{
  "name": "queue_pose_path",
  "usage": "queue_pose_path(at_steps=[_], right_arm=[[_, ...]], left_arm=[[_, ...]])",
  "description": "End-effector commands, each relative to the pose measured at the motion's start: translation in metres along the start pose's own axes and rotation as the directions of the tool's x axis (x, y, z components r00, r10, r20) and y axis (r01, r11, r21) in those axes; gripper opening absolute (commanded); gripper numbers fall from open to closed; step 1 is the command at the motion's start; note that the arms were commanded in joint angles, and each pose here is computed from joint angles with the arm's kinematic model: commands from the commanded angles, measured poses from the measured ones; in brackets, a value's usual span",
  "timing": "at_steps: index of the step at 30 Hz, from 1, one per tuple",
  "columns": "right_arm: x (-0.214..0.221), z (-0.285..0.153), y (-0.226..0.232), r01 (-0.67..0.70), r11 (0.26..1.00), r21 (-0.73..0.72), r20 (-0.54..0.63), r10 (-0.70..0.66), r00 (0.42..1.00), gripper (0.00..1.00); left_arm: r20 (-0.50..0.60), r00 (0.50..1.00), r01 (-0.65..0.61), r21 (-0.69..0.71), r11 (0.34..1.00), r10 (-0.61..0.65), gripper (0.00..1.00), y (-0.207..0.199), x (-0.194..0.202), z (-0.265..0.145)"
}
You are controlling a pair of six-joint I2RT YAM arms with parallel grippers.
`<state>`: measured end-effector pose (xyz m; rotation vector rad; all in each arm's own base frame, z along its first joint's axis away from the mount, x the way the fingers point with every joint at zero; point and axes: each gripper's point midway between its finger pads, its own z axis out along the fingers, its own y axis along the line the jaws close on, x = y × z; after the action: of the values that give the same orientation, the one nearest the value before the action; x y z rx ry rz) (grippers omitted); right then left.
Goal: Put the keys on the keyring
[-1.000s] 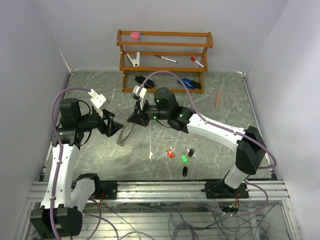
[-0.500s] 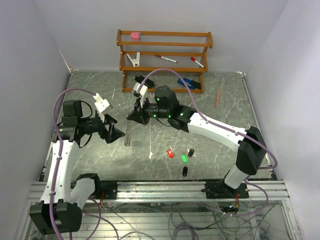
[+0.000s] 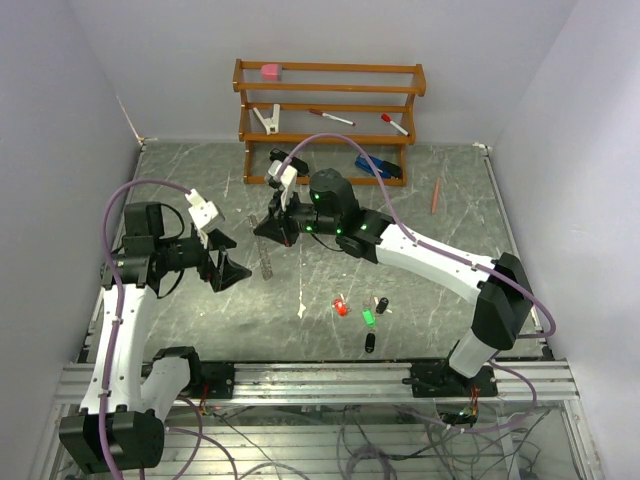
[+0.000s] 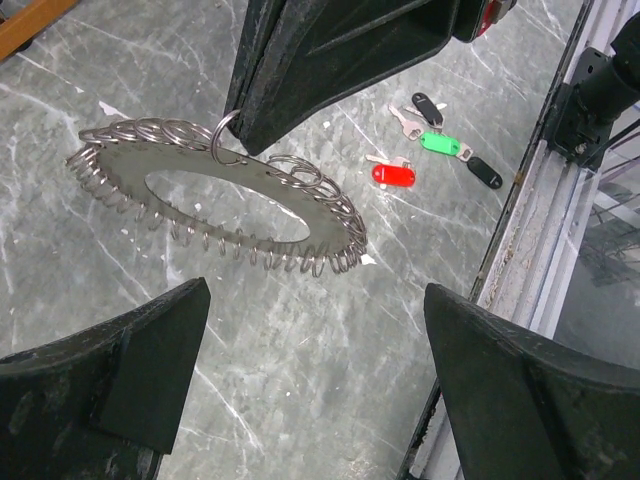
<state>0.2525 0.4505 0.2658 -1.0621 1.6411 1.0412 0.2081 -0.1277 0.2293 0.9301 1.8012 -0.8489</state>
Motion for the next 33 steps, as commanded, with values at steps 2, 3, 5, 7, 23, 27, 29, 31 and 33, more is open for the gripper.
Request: queue_pose_path(at_steps=[2, 3, 5, 7, 23, 27, 29, 31, 33], right_arm=[[-0.037, -0.005, 0.006, 0.021, 1.0, 0.002, 0.086, -0.021, 0.996, 0.0], [-0.037, -0.005, 0.007, 0.023, 1.0, -0.003, 0.084, -0.023, 0.996, 0.0], [-0.039, -0.007, 0.01, 0.027, 1.0, -0.016, 0.084, -0.026, 0.996, 0.0], [-0.04, -0.008, 0.013, 0.025, 0.999, -0.034, 0.083, -0.022, 0.996, 0.0], [-0.038, -0.009, 0.039, -0.007, 0.984, -0.18, 0.048, 0.016, 0.999, 0.0], [-0.04, -0.01, 0.042, -0.004, 0.98, -0.198, 0.049, 0.014, 0.999, 0.0], [-0.038, -0.011, 0.045, -0.001, 0.976, -0.218, 0.039, 0.01, 0.999, 0.0], [-0.036, -0.013, 0.047, 0.002, 0.974, -0.228, 0.026, 0.004, 1.0, 0.0], [-0.032, -0.013, 0.047, 0.009, 0.973, -0.229, 0.009, -0.007, 1.0, 0.0]], left_arm=[[0.028, 0.999, -0.026, -0.048, 0.999, 0.027, 1.0, 0.012, -0.016, -0.003], [0.025, 1.0, -0.015, -0.089, 0.996, 0.017, 1.0, 0.02, -0.017, -0.003], [0.018, 1.0, -0.004, -0.168, 0.986, 0.007, 0.99, 0.035, -0.018, -0.005], [0.031, 0.999, -0.007, -0.197, 0.98, 0.013, 1.0, 0.04, -0.023, -0.006], [0.119, 0.985, -0.123, -0.007, 0.992, 0.123, 0.89, 0.003, -0.044, -0.005], [0.109, 0.984, -0.144, 0.015, 0.989, 0.142, 0.85, 0.0, -0.04, -0.004], [0.106, 0.981, -0.164, 0.021, 0.986, 0.161, 0.83, -0.001, -0.041, -0.005], [0.104, 0.979, -0.182, 0.034, 0.983, 0.178, 0.81, -0.004, -0.042, -0.006], [0.099, 0.974, -0.209, 0.052, 0.976, 0.203, 0.77, -0.008, -0.042, -0.008]])
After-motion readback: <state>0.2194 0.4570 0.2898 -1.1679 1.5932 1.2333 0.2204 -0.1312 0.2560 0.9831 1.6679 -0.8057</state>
